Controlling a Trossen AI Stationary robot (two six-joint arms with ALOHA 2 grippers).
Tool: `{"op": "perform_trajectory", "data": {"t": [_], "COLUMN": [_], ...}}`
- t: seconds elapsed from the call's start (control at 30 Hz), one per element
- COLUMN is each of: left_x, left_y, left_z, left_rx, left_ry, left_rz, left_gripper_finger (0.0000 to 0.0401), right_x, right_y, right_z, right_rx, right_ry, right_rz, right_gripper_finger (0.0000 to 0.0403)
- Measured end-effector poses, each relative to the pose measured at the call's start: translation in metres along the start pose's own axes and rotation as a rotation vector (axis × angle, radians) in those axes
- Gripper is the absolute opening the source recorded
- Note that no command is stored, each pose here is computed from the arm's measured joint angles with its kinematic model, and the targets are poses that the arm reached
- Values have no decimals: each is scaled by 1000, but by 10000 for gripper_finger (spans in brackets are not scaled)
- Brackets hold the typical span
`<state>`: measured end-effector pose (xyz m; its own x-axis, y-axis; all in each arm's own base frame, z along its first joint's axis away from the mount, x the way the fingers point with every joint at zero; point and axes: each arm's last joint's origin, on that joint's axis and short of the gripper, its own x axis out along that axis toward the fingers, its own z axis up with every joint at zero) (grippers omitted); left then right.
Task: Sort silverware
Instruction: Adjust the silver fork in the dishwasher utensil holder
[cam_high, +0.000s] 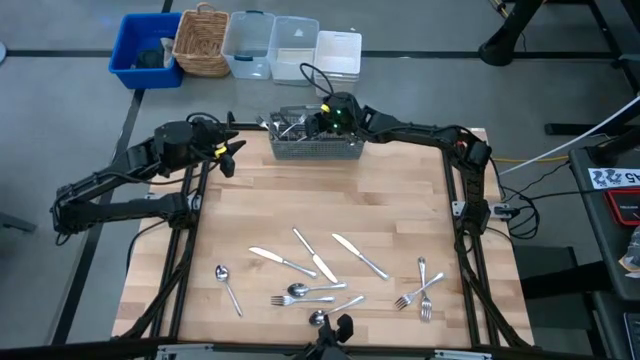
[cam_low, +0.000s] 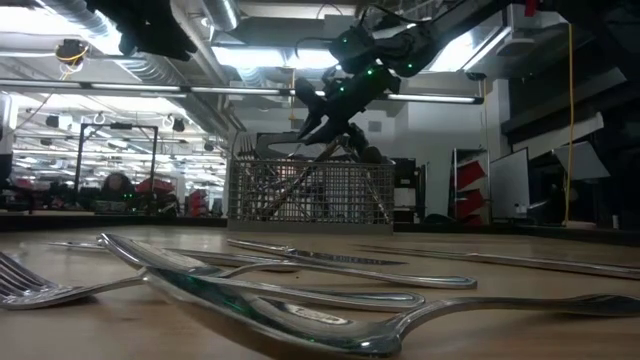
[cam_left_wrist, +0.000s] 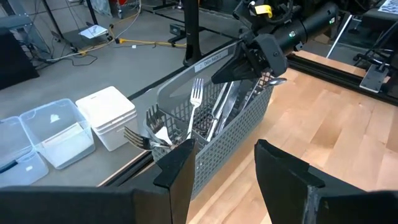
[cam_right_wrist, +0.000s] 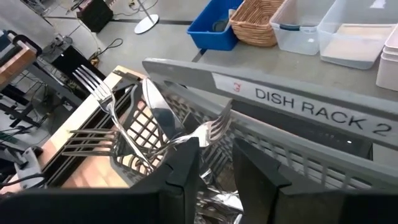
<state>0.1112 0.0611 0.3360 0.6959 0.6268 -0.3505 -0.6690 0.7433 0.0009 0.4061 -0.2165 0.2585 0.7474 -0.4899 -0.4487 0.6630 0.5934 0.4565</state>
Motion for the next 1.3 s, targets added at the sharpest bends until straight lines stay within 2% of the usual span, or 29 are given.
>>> {"op": "perform_trajectory", "data": {"t": [0.5,0.7,0.93,1.13,1.3], "left_x": [0,0,0,0,0], "left_y": [0,0,0,0,0], "left_z": [0,0,0,0,0], "left_rx": [0,-1,0,5,26], "left_ry": [0,-1,0,0,-1], "left_rz": [0,0,0,0,1], "left_gripper_finger": [153,153,153,153,153], "right_x": [0,-1,-11,-18,-18], "right_y": [-1,2,24,34,34], "right_z": [1,1,28,41,39], "right_rx": [-1,38,40,-3,-6], "right_ry": [-27,12,-46,-106,-79], "right_rz": [-42,22,130,128,132], "right_gripper_finger": [97,97,97,97,97]}}
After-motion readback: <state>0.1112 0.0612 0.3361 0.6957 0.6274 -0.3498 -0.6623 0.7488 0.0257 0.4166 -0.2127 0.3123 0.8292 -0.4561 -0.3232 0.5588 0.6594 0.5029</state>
